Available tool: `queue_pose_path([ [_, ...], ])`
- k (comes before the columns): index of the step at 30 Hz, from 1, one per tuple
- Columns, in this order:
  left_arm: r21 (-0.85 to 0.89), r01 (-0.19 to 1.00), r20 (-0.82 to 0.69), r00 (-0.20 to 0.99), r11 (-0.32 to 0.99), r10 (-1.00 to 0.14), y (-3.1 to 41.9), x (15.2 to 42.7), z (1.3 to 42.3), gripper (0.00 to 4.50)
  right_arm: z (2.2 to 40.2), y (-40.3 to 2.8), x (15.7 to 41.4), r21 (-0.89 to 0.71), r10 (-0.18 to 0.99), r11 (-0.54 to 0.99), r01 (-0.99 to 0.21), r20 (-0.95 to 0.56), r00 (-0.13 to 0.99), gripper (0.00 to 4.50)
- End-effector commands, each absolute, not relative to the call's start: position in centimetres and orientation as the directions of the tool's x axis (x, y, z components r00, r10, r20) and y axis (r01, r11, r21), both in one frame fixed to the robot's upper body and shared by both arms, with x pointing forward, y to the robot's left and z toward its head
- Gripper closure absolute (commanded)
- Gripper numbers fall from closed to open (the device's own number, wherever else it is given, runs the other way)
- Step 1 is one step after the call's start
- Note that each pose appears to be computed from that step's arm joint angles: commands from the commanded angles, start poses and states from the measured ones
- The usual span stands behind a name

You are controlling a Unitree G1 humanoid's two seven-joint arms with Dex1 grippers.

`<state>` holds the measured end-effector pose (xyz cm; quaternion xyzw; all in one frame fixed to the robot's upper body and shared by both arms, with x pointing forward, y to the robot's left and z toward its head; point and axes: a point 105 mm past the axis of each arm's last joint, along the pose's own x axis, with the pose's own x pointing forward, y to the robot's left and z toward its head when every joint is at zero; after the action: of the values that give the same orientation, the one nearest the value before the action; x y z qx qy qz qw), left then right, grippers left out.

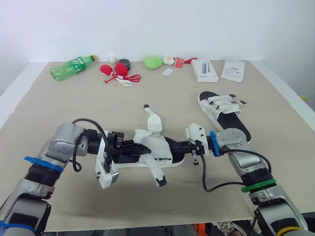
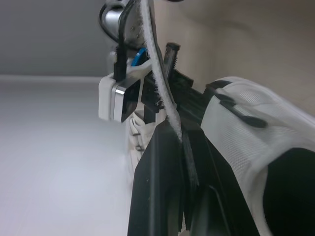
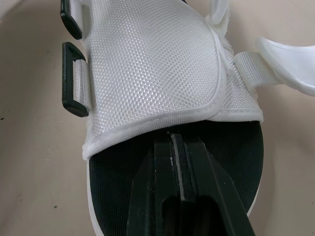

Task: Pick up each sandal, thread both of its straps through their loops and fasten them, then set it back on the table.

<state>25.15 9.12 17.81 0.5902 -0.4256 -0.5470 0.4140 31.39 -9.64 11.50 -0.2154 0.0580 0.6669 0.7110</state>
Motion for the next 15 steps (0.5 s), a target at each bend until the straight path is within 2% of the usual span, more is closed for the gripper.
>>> queue_pose_path([
  [1,0.961,-0.046,-0.272,0.042,-0.274,-0.961,9.2,25.1,18.2,3.92,11.6,-9.3,31.4,-0.243,0.921,-0.013,-0.97,-0.381,0.084,4.5],
  [2,0.961,-0.042,-0.27,0.048,-0.272,-0.962,9.2,25.1,18.2,3.35,11.6,-9.4,31.5,-0.242,0.92,-0.015,-0.97,-0.383,0.082,4.5],
  [4,0.966,-0.031,-0.256,0.063,-0.258,-0.965,9.3,25.2,18.5,2.8,11.5,-9.5,31.5,-0.24,0.919,-0.018,-0.971,-0.387,0.079,4.5],
  [6,0.963,-0.041,-0.263,0.075,-0.267,-0.962,9.4,25.2,18.7,2.0,11.5,-9.5,31.6,-0.239,0.918,-0.021,-0.971,-0.39,0.076,4.5],
  [11,0.962,-0.033,-0.262,0.165,-0.271,-0.951,10.5,25.3,19.5,1.93,11.5,-9.3,31.8,-0.236,0.917,-0.047,-0.971,-0.396,0.052,4.5],
  [15,0.98,0.084,-0.196,0.323,-0.179,-0.926,12.9,26.0,20.5,1.93,11.5,-9.2,32.0,-0.231,0.916,-0.058,-0.971,-0.4,0.041,4.5],
])
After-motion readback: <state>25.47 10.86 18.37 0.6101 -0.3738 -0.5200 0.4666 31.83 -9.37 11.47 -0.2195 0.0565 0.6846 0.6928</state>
